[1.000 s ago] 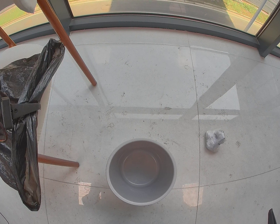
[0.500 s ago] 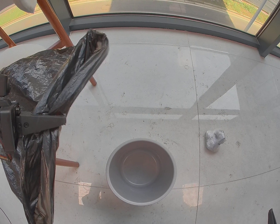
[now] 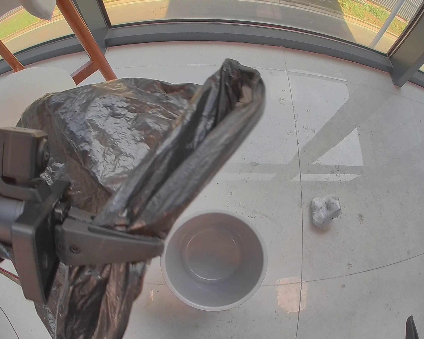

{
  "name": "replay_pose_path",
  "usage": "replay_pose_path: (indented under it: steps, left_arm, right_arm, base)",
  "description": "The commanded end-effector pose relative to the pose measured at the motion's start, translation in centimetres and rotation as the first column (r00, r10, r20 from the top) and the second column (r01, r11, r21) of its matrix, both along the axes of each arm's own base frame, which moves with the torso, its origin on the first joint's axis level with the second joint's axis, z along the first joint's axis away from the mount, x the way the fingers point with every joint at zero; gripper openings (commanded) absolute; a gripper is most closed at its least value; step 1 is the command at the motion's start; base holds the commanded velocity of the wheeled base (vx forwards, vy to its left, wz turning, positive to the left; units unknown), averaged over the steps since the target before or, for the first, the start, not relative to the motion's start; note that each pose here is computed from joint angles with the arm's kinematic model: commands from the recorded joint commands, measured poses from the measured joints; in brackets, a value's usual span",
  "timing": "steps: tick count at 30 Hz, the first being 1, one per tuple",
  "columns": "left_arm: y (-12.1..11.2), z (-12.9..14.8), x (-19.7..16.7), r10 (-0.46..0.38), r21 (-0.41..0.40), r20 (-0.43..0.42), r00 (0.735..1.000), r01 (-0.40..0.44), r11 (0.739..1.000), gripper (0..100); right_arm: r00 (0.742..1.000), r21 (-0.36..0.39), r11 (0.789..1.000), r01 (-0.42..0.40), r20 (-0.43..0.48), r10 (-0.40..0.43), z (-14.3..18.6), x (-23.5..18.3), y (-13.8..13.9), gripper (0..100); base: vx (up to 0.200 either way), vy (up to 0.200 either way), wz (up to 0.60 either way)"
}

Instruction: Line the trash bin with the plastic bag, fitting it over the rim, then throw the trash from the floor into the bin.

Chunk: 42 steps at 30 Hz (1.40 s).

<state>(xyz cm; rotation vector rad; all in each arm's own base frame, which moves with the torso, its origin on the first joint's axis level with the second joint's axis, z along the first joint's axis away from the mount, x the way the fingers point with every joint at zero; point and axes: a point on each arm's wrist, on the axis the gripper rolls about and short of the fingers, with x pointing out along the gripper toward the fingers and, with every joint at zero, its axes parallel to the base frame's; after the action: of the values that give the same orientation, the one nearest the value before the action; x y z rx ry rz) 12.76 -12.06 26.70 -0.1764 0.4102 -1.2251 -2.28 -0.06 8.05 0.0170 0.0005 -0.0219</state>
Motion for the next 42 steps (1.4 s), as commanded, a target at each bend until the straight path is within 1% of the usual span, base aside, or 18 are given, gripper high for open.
replay_pose_path:
  steps: [1,3,7,10,12,13,14,16,18,22,25,30,33,36,38,39,40,42]
  left_arm:
    - [-2.1,-0.6,-0.5,-0.101,0.025,-0.028,0.994,0.102,0.994,0]
    - [-2.4,-0.7,-0.6,-0.116,0.029,-0.033,0.993,0.117,0.993,0]
    - [-3.8,-1.1,-1.3,-0.186,0.044,-0.047,0.981,0.188,0.981,0]
    - [-4.5,-1.3,-2.1,-0.241,0.049,-0.054,0.969,0.243,0.969,0]
    - [-4.9,-1.4,-2.6,-0.269,0.053,-0.059,0.961,0.272,0.961,0]
    - [-4.9,-1.4,-2.7,-0.27,0.053,-0.058,0.961,0.273,0.96,0]
    - [-5.2,-1.6,-3.3,-0.302,0.06,-0.066,0.951,0.306,0.95,0]
    - [-5.5,-1.9,-3.6,-0.319,0.068,-0.075,0.945,0.324,0.944,0]
    - [-6.1,-2.8,-3.6,-0.331,0.092,-0.101,0.938,0.34,0.936,0]
    - [-6.2,-3.4,-3.6,-0.334,0.106,-0.115,0.935,0.346,0.932,0]
    - [-6.7,-4.0,-3.1,-0.323,0.126,-0.135,0.937,0.34,0.932,0]
    - [-6.8,-4.6,-2.8,-0.308,0.143,-0.151,0.939,0.329,0.934,0]
    - [-6.5,-4.6,-2.1,-0.262,0.148,-0.144,0.954,0.282,0.948,0]
    - [-6.5,-4.8,-1.4,-0.241,0.158,-0.14,0.96,0.261,0.952,0]
    - [-6.4,-5.1,-0.5,-0.221,0.175,-0.113,0.969,0.238,0.955,0]
    - [-6.4,-5.1,-0.5,-0.221,0.175,-0.113,0.969,0.238,0.955,0]
    - [-5.9,-5.2,0.4,-0.199,0.186,-0.081,0.977,0.211,0.96,0]
    - [-5.8,-5.1,1.2,-0.183,0.195,-0.054,0.982,0.19,0.962,0]
  right_arm:
    - [1.0,0.0,1.0,0.0,-0.001,0.0,-0.5,0.0,0.0,100]
    - [1.0,0.0,1.0,0.0,-0.001,0.0,-0.5,0.0,0.0,100]
    - [1.0,0.0,1.0,0.0,-0.001,0.0,-0.5,0.0,0.0,100]
    - [1.0,0.0,1.0,0.0,-0.001,0.0,-0.5,0.0,0.0,100]
    - [1.0,0.0,1.0,0.0,-0.001,0.0,-0.5,0.0,0.0,100]
    - [1.0,0.0,1.0,0.0,-0.001,0.0,-0.5,0.0,0.0,100]
    - [1.0,0.0,1.0,0.0,-0.001,0.0,-0.5,0.0,0.0,100]
    - [1.0,0.0,1.0,0.0,-0.001,0.0,-0.5,0.0,0.0,100]
    - [1.0,0.0,1.0,0.0,-0.001,0.0,-0.5,0.0,0.0,100]
    - [1.0,0.0,1.0,0.0,-0.001,0.0,-0.5,0.0,0.0,100]
    - [1.0,0.0,1.0,0.0,-0.001,0.0,-0.5,0.0,0.0,100]
    - [1.0,0.0,1.0,0.0,-0.001,0.0,-0.5,0.0,0.0,100]
    - [1.0,0.0,1.0,0.0,-0.001,0.0,-0.5,0.0,0.0,100]
    - [1.0,0.0,1.0,0.0,-0.001,0.0,-0.5,0.0,0.0,100]
    - [1.0,0.0,1.0,0.0,-0.001,0.0,-0.5,0.0,0.0,100]
    - [1.0,0.0,1.0,0.0,-0.001,0.0,-0.5,0.0,0.0,100]
    - [1.0,0.0,1.0,-0.002,-0.001,0.002,-0.5,0.0,0.0,100]
    - [1.0,0.0,1.0,0.0,-0.001,0.0,-0.5,0.0,0.0,100]
  base:
    - [0.0,0.0,0.0]
    - [0.0,0.0,0.0]
    - [0.0,0.0,0.0]
    - [0.0,0.0,0.0]
    - [0.0,0.0,0.0]
    - [0.0,0.0,0.0]
    - [0.0,0.0,0.0]
    - [0.0,0.0,0.0]
    - [0.0,0.0,0.0]
    - [0.0,0.0,0.0]
    - [0.0,0.0,0.0]
    - [0.0,0.0,0.0]
    - [0.0,0.0,0.0]
    - [0.0,0.0,0.0]
    - [0.0,0.0,0.0]
    - [0.0,0.0,0.0]
    - [0.0,0.0,0.0]
    - [0.0,0.0,0.0]
